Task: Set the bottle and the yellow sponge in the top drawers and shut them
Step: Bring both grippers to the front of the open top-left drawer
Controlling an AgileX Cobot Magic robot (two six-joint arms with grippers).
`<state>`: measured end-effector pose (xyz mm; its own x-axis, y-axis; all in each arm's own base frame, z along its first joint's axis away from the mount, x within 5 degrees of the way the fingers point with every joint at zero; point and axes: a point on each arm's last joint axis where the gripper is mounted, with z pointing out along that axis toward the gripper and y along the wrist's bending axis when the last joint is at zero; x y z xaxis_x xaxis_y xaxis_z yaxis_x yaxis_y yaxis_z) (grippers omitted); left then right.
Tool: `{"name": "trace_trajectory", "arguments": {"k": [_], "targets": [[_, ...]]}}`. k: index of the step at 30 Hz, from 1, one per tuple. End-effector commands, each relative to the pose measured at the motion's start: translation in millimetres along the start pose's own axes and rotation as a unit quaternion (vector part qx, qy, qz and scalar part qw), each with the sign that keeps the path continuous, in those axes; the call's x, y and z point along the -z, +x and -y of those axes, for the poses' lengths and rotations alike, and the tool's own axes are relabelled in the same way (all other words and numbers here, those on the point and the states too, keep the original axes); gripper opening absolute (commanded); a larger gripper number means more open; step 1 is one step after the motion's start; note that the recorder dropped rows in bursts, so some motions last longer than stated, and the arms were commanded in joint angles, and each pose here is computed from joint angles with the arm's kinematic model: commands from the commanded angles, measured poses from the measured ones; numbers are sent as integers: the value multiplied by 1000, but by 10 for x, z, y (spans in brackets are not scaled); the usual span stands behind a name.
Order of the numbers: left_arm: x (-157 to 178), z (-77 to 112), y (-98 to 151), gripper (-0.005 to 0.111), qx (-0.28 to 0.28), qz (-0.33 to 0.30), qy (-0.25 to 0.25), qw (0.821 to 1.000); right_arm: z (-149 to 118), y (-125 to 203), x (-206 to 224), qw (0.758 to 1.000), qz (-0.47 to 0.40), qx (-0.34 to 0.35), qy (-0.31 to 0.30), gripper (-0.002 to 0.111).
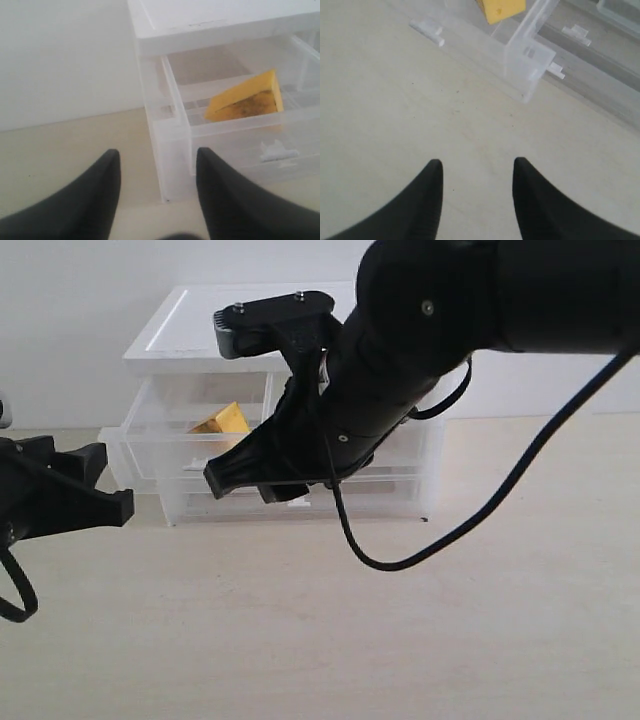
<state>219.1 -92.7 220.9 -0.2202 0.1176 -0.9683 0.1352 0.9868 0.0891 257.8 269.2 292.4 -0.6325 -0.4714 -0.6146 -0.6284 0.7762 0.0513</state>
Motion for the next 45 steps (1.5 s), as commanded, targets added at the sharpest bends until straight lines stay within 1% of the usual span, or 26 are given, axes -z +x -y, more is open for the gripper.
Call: {"name": "trace_trajectory", "arguments": {"k": [1,4,7,10,12,16,21,30,33,37,45], "targets": [[-83,21,47,45,3,-12,10,1000,4,47,-50,1000,28,-4,-4,39],[-143,68,129,45,-1,-25,22,999,9,84,-104,999,34,-7,-4,39],[-219,74,216,45,-7,-28,7,1000,13,77,-128,999,39,-8,-4,39],[-280,95,261,45,-14,-31,4,999,27,66,-153,999,45,-1,1,39],[-315,108,272,45,-19,-33,4,999,72,74,-201,999,40,-9,6,39],[-385,137,234,45,-21,-27,3,999,131,97,-323,999,30,-16,11,39],[-428,141,154,45,-33,-16,0,999,118,62,-401,998,54,-12,5,39],[-499,-52,140,45,-33,-21,-22,999,150,-23,-396,995,99,-2,4,39],[-507,-57,125,45,-35,-12,-14,999,192,-45,-392,994,110,4,9,39],[-510,-37,73,45,-25,14,-4,1000,229,-61,-389,993,117,7,13,39],[-602,18,-95,45,-18,19,11,1000,234,-114,-376,989,146,9,9,39]]}}
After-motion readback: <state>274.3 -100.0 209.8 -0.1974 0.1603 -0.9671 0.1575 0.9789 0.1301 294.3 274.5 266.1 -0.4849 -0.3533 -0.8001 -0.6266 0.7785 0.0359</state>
